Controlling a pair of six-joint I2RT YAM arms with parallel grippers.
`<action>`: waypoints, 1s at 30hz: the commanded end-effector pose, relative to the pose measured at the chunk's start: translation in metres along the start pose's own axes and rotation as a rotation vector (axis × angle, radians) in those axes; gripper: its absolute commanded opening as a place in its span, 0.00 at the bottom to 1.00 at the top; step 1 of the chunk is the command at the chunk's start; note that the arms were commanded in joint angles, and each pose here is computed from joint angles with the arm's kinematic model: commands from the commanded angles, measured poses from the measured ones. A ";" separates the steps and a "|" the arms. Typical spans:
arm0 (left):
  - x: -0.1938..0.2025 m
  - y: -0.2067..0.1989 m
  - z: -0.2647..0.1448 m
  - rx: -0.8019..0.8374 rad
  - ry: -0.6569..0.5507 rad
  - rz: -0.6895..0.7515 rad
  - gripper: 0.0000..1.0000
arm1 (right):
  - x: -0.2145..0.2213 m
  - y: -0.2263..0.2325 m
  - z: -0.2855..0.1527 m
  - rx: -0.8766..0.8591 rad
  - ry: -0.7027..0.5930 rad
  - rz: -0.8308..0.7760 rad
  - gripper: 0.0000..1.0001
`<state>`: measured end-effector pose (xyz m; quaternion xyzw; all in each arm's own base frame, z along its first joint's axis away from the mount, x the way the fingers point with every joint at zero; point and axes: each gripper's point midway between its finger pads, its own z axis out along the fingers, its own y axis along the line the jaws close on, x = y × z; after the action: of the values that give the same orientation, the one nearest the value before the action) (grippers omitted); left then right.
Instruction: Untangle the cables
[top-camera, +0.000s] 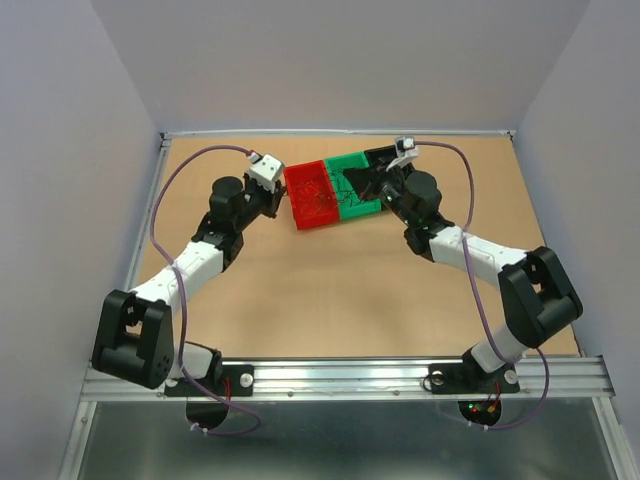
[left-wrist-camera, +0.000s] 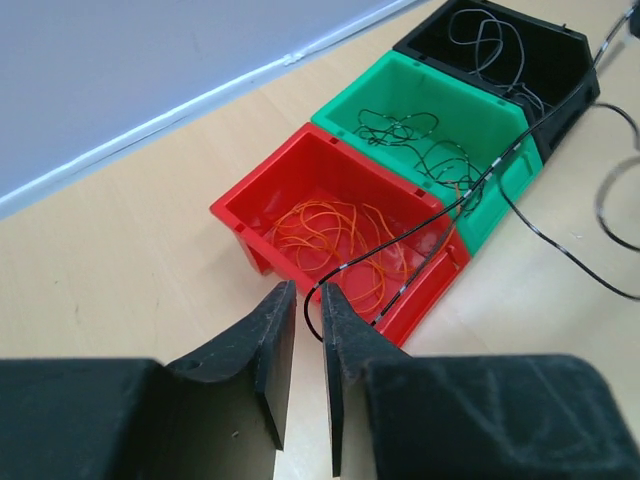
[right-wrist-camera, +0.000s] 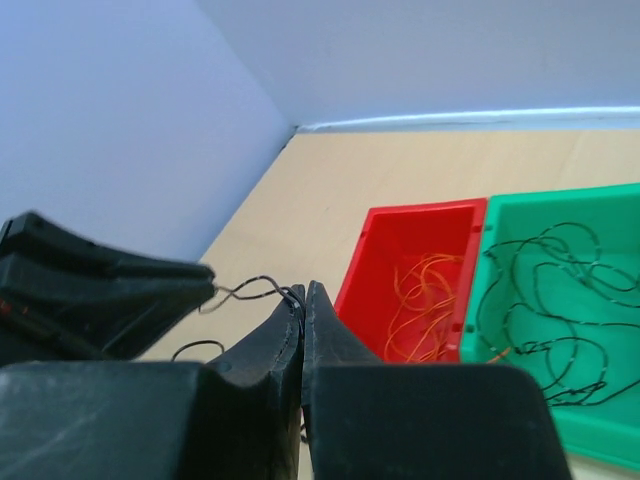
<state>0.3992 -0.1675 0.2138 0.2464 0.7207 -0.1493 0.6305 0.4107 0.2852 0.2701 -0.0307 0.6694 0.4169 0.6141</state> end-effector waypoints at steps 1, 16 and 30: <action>-0.024 -0.013 0.009 0.018 -0.033 0.063 0.29 | -0.058 -0.025 0.011 0.132 -0.159 -0.026 0.01; -0.008 -0.092 0.133 0.225 0.119 0.016 0.29 | -0.064 -0.144 0.020 0.308 -0.061 -0.065 0.00; -0.046 -0.051 0.090 0.066 0.034 0.006 0.32 | -0.019 -0.114 0.036 0.202 0.211 -0.303 0.00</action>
<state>0.4494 -0.2825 0.1647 0.3076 0.7659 -0.1633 0.5406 0.5143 0.1910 0.2113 -0.0313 0.7553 0.2659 0.5982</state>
